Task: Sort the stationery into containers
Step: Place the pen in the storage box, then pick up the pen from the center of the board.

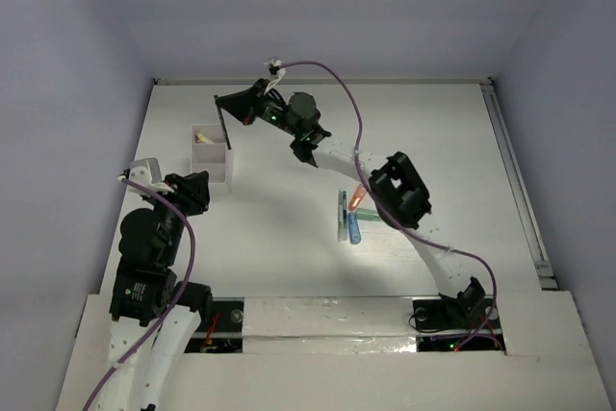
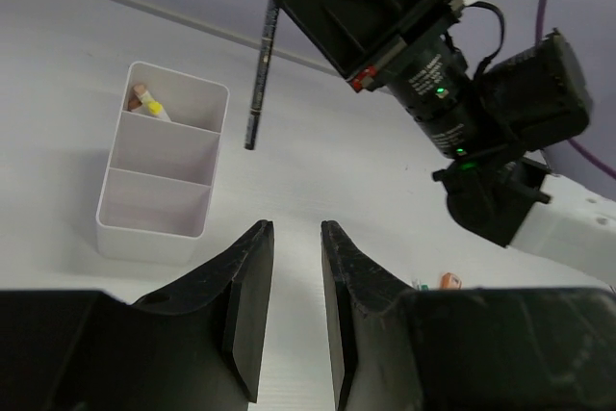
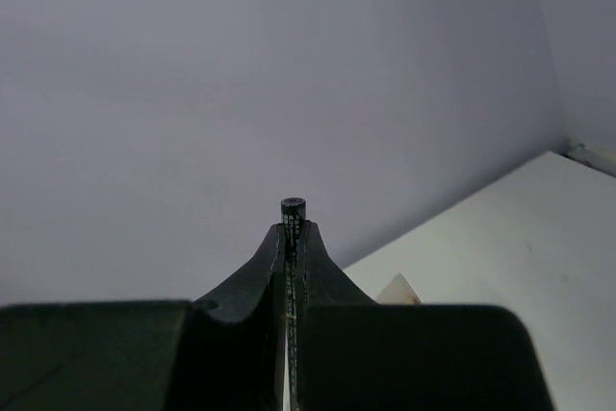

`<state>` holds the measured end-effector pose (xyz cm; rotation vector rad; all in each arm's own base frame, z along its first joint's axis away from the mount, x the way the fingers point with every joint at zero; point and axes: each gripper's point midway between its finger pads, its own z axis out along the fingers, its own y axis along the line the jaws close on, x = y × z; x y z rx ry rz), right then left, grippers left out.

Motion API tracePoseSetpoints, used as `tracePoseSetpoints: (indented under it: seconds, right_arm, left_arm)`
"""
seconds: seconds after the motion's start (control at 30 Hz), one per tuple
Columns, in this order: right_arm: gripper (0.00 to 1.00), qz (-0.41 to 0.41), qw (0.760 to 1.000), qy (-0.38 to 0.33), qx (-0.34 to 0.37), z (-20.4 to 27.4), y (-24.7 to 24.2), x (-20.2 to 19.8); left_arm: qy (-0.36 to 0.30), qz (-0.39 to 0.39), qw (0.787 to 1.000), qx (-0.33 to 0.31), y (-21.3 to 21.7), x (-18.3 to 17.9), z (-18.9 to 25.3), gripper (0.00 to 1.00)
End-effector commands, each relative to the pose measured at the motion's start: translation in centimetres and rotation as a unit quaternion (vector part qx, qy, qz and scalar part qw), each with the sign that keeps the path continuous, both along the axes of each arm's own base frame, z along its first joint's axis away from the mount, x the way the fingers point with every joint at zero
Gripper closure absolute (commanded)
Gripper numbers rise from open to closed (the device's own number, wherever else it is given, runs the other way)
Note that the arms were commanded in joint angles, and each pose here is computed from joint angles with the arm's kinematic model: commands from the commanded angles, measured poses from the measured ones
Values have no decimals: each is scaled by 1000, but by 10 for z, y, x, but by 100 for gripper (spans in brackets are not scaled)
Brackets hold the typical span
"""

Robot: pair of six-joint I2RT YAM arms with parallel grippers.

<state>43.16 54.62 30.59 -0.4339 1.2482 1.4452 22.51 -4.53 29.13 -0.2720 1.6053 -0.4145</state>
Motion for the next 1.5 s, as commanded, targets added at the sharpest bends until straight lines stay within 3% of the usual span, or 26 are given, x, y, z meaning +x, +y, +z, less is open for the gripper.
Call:
tracePoseSetpoints:
  seconds: [0.0, 0.03, 0.4, 0.67, 0.97, 1.07, 1.1, 1.2, 1.3, 1.47]
  right_arm:
    - [100, 31, 996, -72, 38, 30, 19, -9]
    - [100, 28, 995, -91, 40, 46, 22, -8]
    - [100, -25, 993, -115, -1, -5, 59, 0]
    - [100, -53, 994, -89, -25, -46, 60, 15]
    - [99, -60, 994, -82, -32, -60, 55, 14]
    - [77, -52, 994, -90, -25, -47, 52, 8]
    - [65, -49, 995, -87, -29, -50, 52, 6]
    - [52, -41, 994, -102, -23, -26, 47, -2]
    - [44, -39, 993, -110, -17, -2, 38, -12]
    - [40, -34, 992, -115, -31, 18, 16, -34]
  left_arm:
    - [-12, 4, 1000, 1, 1, 3, 7, 77]
    - [-11, 4, 1000, 0, 1, 3, 7, 76]
    - [-2, 7, 1000, 3, 1, 6, 3, 76]
    - [-1, 10, 1000, 3, 3, 6, 3, 76]
    - [2, 11, 1000, 5, 3, 7, 1, 77]
    - [0, 10, 1000, 3, 3, 6, 2, 77]
    - [-1, 10, 1000, 4, 3, 6, 3, 77]
    - [2, 13, 1000, 4, 4, 7, 1, 77]
    - [-3, 12, 1000, 3, 4, 6, 3, 77]
    - [-7, 12, 1000, 2, 4, 6, 4, 76]
